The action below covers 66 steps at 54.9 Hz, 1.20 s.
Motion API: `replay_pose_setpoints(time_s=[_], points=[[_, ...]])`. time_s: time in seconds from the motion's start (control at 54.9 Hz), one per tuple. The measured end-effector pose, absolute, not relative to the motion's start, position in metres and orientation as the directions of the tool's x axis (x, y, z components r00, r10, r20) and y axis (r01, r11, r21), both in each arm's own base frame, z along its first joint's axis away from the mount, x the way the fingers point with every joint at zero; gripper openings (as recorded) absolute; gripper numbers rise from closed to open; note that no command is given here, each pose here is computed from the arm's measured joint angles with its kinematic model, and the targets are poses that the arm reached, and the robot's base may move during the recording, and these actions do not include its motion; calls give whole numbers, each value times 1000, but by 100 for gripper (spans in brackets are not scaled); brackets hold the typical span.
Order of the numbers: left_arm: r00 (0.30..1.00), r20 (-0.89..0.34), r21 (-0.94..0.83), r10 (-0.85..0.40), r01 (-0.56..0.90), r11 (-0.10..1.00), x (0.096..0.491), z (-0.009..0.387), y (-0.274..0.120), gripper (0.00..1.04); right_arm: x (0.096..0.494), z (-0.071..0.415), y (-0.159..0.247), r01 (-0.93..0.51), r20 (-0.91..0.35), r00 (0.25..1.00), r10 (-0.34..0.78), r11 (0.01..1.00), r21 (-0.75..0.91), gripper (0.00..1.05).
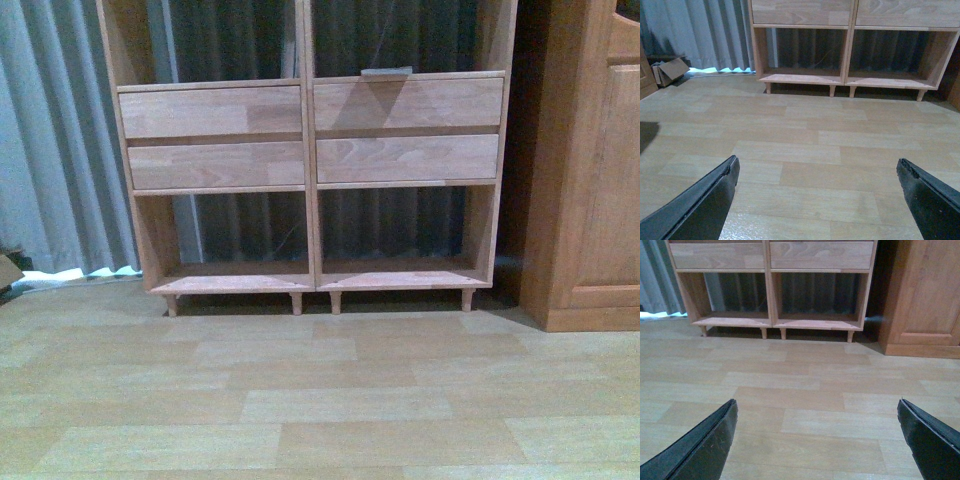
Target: Organize books on shelf
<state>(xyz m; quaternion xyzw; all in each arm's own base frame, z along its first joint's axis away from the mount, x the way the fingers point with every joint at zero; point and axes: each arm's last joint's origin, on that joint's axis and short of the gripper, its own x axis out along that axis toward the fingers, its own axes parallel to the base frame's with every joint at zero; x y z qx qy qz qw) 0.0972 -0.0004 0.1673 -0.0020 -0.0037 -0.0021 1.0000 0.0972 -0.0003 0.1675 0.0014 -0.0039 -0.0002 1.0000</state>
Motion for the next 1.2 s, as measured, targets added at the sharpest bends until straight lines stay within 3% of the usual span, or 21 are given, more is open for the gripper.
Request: replay_pose_setpoints(time_s=[1.203], points=[[1000, 7, -4, -5, 5, 1000, 97, 167, 0, 97, 97, 167, 0, 0, 8, 1000, 0, 1000, 3, 98]])
